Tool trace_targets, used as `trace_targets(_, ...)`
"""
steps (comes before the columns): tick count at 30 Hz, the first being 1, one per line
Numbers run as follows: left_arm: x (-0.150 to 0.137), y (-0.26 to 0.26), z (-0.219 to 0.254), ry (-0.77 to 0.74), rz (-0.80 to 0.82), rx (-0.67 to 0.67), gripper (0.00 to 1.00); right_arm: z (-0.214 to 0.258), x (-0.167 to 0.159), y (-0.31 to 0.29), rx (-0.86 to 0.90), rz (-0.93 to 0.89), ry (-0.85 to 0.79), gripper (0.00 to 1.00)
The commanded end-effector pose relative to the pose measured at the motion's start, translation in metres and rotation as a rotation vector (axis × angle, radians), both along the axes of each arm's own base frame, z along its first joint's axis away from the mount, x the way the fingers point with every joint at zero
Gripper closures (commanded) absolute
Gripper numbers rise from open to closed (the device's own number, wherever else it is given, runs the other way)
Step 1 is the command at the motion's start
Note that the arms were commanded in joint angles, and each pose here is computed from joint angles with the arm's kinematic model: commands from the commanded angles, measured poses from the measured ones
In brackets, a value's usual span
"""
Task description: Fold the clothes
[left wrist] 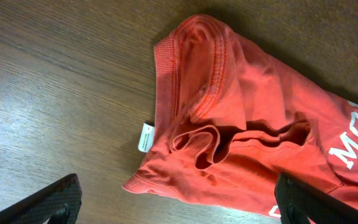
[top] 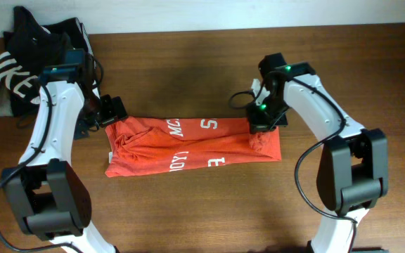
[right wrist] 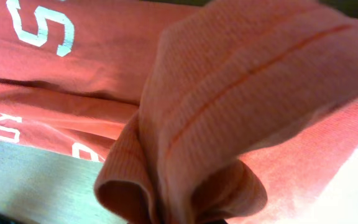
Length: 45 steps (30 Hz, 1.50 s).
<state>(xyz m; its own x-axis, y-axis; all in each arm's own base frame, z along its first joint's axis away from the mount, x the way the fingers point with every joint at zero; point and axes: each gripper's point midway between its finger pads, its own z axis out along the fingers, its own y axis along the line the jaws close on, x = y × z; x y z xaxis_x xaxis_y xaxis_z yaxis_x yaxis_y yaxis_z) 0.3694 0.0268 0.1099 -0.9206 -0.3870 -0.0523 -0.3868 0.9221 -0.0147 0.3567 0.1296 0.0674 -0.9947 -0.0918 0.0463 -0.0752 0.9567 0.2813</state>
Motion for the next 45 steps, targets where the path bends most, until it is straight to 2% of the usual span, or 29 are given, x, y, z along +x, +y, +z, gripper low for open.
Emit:
trace_targets(1,0.000,-0.004,-0.004,0.005,-0.007,-0.008,0.01,-0.002,-0.009,0.013,0.010,-0.009,0.016,0.93)
trace_targets(10,0.000,-0.004,-0.004,0.003,-0.008,-0.008,0.01,-0.003,-0.014,0.033,0.010,-0.002,0.016,0.82)
trace_targets(11,0.000,-0.003,-0.004,0.004,-0.007,-0.008,0.01,-0.003,-0.015,0.036,0.011,0.008,0.013,0.77)
trace_targets(12,0.001,-0.003,-0.004,0.003,-0.007,-0.008,0.01,-0.003,-0.016,0.040,0.012,0.018,0.011,0.67)
trace_targets(14,0.001,-0.003,-0.004,0.003,-0.007,-0.008,0.01,-0.004,-0.018,0.044,0.012,0.028,0.011,0.25)
trace_targets(15,0.001,-0.004,-0.004,0.003,-0.008,-0.008,0.01,-0.004,-0.018,0.045,0.011,0.034,0.011,0.17)
trace_targets(16,0.000,-0.003,-0.004,0.003,-0.007,-0.008,0.01,-0.004,-0.018,0.046,0.011,0.034,0.010,0.14)
trace_targets(22,0.000,-0.004,-0.004,0.004,-0.008,-0.008,0.01,0.006,-0.006,0.018,0.010,-0.035,0.016,0.13)
trace_targets(24,-0.001,-0.004,-0.004,0.007,-0.007,-0.008,0.01,0.012,0.002,-0.007,-0.009,-0.097,0.021,0.10)
trace_targets(25,-0.001,-0.004,-0.004,0.010,-0.007,-0.008,0.01,0.011,0.005,-0.034,-0.045,-0.154,0.029,0.04)
trace_targets(27,-0.002,-0.004,-0.004,0.011,-0.008,-0.008,0.01,0.011,0.006,-0.059,-0.053,-0.171,0.036,0.00)
trace_targets(33,0.001,-0.008,-0.004,0.003,-0.018,-0.008,0.01,0.010,0.010,-0.107,-0.045,-0.171,0.015,0.01)
trace_targets(38,0.005,-0.011,-0.004,-0.013,-0.028,-0.007,0.01,0.007,0.014,-0.111,-0.034,-0.181,0.006,0.01)
trace_targets(45,0.007,-0.016,-0.004,-0.019,-0.042,-0.006,0.01,0.011,0.013,-0.077,0.083,-0.147,0.017,0.01)
